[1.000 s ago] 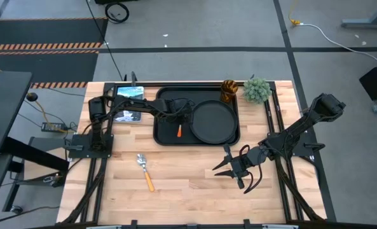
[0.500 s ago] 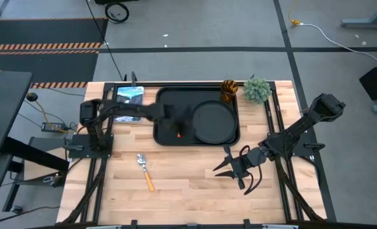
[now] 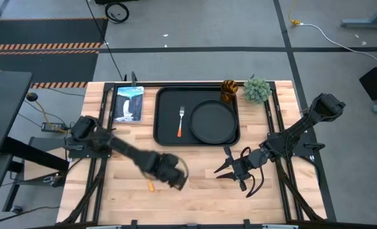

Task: Pick and place plate/cup/fork/spoon on tray
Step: Put the yellow spoon on the black serving tray to the left of the orange fork

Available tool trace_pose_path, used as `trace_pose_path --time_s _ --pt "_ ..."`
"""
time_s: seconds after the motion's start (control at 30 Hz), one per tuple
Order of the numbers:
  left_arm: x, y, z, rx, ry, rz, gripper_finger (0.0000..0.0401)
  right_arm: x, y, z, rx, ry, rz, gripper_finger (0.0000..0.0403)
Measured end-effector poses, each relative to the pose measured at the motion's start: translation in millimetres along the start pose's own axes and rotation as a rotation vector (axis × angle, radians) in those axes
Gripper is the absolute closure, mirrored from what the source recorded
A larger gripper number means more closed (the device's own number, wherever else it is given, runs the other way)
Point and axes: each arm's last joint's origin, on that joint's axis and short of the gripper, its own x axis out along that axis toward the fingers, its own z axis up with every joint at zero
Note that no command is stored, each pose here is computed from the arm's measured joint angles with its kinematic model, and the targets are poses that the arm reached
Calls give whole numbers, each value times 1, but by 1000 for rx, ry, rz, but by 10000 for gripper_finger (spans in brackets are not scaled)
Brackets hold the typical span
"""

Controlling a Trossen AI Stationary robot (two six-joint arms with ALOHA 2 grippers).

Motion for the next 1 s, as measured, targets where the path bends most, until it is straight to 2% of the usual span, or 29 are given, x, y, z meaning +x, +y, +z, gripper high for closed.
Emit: trace_pose_path --time_s 0.2,0.4,0.6,0.83,1.0 --pt "-4 9 -57 -183 -74 100 280 0 0 0 22 5 -3 300" --pt "-14 38 -86 -414 -199 339 280 0 0 0 7 1 -4 300" --pt "-6 51 -90 -456 -259 375 280 0 0 0 5 0 -3 300" --pt "16 64 -80 -488 -281 332 280 0 0 0 5 -1 -4 300" --pt "26 74 -77 -503 -273 342 277 0 0 0 5 -1 -4 300"
